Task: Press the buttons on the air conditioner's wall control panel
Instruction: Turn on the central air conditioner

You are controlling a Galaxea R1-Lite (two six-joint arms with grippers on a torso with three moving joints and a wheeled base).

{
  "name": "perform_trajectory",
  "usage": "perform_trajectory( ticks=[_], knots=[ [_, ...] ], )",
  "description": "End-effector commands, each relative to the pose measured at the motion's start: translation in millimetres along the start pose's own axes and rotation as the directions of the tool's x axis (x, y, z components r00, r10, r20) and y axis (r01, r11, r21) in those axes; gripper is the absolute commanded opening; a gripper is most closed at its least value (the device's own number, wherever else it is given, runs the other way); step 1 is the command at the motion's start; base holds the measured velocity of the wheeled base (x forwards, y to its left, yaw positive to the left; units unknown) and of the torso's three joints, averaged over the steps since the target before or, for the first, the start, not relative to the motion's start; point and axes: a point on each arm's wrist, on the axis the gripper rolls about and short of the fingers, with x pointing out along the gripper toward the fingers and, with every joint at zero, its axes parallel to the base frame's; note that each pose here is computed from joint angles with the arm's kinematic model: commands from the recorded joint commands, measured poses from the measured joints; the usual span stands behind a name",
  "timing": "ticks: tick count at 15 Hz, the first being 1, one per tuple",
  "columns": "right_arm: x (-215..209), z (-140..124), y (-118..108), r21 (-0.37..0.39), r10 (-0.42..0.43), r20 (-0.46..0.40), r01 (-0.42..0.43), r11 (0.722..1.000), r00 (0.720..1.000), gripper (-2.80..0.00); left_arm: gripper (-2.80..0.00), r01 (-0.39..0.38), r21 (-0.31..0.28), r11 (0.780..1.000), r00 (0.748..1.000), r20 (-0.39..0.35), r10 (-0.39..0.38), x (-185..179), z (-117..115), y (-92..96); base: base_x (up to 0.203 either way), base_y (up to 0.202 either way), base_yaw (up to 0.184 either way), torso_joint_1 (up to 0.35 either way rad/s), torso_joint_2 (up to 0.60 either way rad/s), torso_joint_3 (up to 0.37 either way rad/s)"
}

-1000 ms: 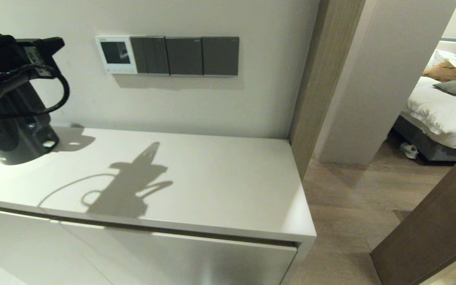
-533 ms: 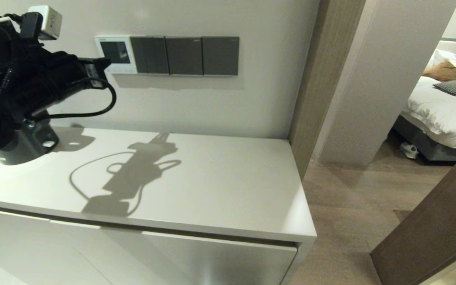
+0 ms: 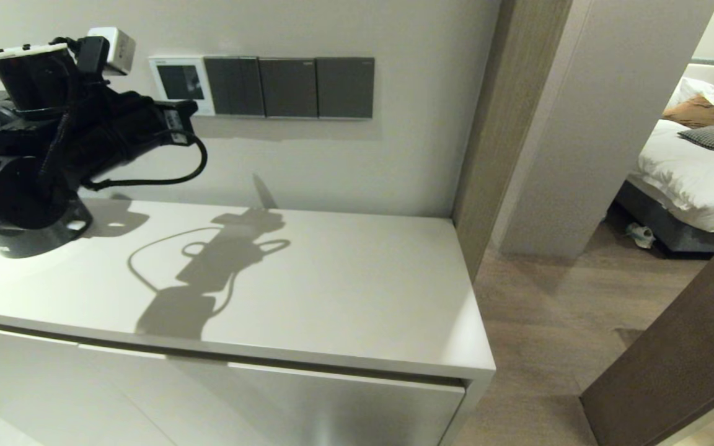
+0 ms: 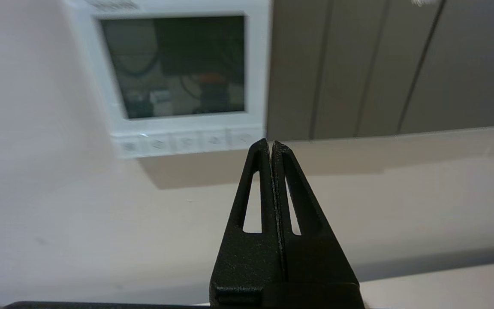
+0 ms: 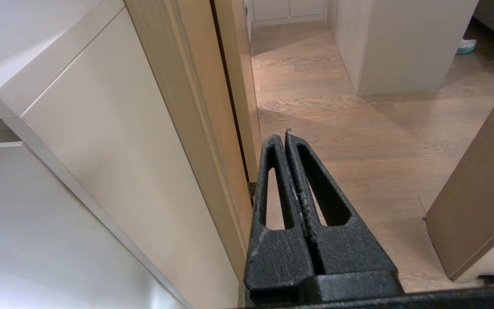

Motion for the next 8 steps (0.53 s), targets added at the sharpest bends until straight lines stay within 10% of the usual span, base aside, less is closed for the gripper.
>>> perform_trajectory(
  ticks=[1, 8],
  knots=[
    [0, 0, 0, 0.000, 0.000, -0.003, 0.000, 1.000, 1.000, -2.80, -2.80, 0.012, -0.004, 1.000, 1.000, -0.009, -0.012, 2, -4, -4.1, 0.000, 0.000, 0.000, 0.000, 0.00, 0.000],
    [0, 0, 0, 0.000, 0.000, -0.003, 0.000, 1.000, 1.000, -2.80, -2.80, 0.031, -0.008, 0.999, 0.999, -0.017, -0.031, 11, -10, -14.3, 0.000, 0.000, 0.000, 0.000, 0.00, 0.000]
  ],
)
